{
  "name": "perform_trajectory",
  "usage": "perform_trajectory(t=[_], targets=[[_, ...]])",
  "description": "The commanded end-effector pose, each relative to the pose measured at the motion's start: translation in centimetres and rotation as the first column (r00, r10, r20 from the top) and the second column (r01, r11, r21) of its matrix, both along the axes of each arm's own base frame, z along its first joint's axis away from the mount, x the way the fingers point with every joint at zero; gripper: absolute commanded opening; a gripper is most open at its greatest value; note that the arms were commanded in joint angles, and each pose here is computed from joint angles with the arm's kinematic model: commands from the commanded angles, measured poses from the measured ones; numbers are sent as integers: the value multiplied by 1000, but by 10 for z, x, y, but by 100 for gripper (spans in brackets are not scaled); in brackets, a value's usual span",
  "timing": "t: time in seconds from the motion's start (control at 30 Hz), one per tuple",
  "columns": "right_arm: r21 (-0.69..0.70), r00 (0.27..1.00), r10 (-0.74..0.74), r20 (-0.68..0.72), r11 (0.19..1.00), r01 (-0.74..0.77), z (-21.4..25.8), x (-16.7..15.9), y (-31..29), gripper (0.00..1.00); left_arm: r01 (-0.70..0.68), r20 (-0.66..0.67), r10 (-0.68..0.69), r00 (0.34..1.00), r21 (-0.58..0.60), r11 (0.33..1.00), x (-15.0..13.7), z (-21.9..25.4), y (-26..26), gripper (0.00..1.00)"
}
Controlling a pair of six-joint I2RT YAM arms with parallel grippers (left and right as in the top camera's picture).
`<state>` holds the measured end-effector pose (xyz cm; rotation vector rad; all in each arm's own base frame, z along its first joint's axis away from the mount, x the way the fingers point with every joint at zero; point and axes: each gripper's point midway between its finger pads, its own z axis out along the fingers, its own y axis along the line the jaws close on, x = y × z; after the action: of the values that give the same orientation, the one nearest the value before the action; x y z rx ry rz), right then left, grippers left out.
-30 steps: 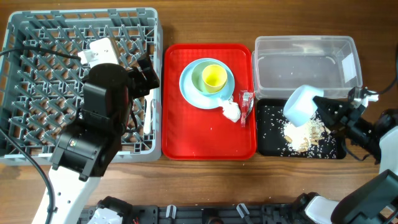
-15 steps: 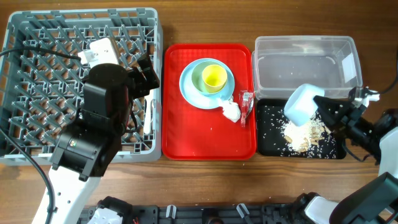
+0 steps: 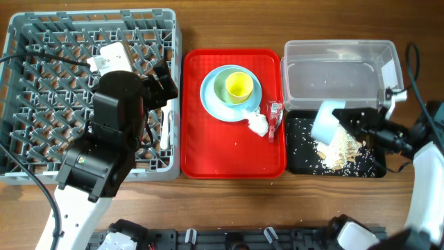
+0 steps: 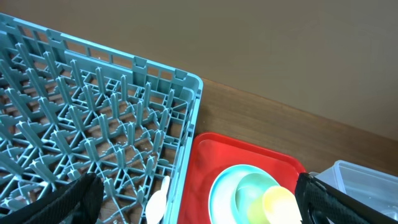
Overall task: Sort waste into correct bins and load items into the dishwasher rack
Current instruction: 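Bring the empty blue bowl back and set it on red tray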
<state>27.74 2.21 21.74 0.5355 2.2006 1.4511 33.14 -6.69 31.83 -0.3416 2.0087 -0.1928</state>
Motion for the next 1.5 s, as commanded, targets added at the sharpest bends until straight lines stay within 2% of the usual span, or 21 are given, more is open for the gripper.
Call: perform_trajectory(t=[0.0,0.1,0.17,0.2,0.23,0.33,0.5,0.57,0.67,0.73,0.9,1.23,1.33,1.47], targets=[[-266,984,-175,38,947,179,43,4,5,4,-9,8,9,1000,-20,1000,0,3,1,100],[-465,956,-231,179,837,290,63,-13,17,4,-9,8,9,1000,-20,1000,0,3,1,100],[-576,948,-182,263,758,305,68,-28,28,4,-9,8,9,1000,-20,1000,0,3,1,100],[-632,949,-104,297,723,278,69,-33,37,4,-9,8,9,1000,-20,1000,0,3,1,100],[-711,953,0,303,666,225,61,-37,54,4,-9,8,9,1000,-20,1000,0,3,1,100],[-815,962,95,258,556,163,37,-38,76,5,-9,8,9,1000,-20,1000,0,3,1,100],[-919,938,321,133,395,-5,-28,-36,180,4,-9,8,9,1000,-20,1000,0,3,1,100],[-913,897,439,57,386,-131,-67,-46,235,4,-9,8,9,1000,-20,1000,0,3,1,100],[-820,792,605,-82,411,-399,-124,-78,305,4,-9,8,9,1000,-20,1000,0,3,1,100],[-772,758,645,-98,431,-467,-133,-86,322,4,-9,8,9,1000,-20,1000,0,3,1,100],[-750,761,644,-82,463,-473,-133,-85,332,4,-9,8,9,1000,-20,1000,0,3,1,100],[-813,796,595,-115,405,-419,-145,-77,312,4,-9,8,9,1000,-20,1000,0,3,1,100],[-815,795,594,-123,397,-423,-146,-77,310,12,-9,8,9,1000,-20,1000,0,3,1,100],[-819,798,590,-122,394,-417,-146,-76,309,15,-9,8,9,1000,-20,1000,0,3,1,100]])
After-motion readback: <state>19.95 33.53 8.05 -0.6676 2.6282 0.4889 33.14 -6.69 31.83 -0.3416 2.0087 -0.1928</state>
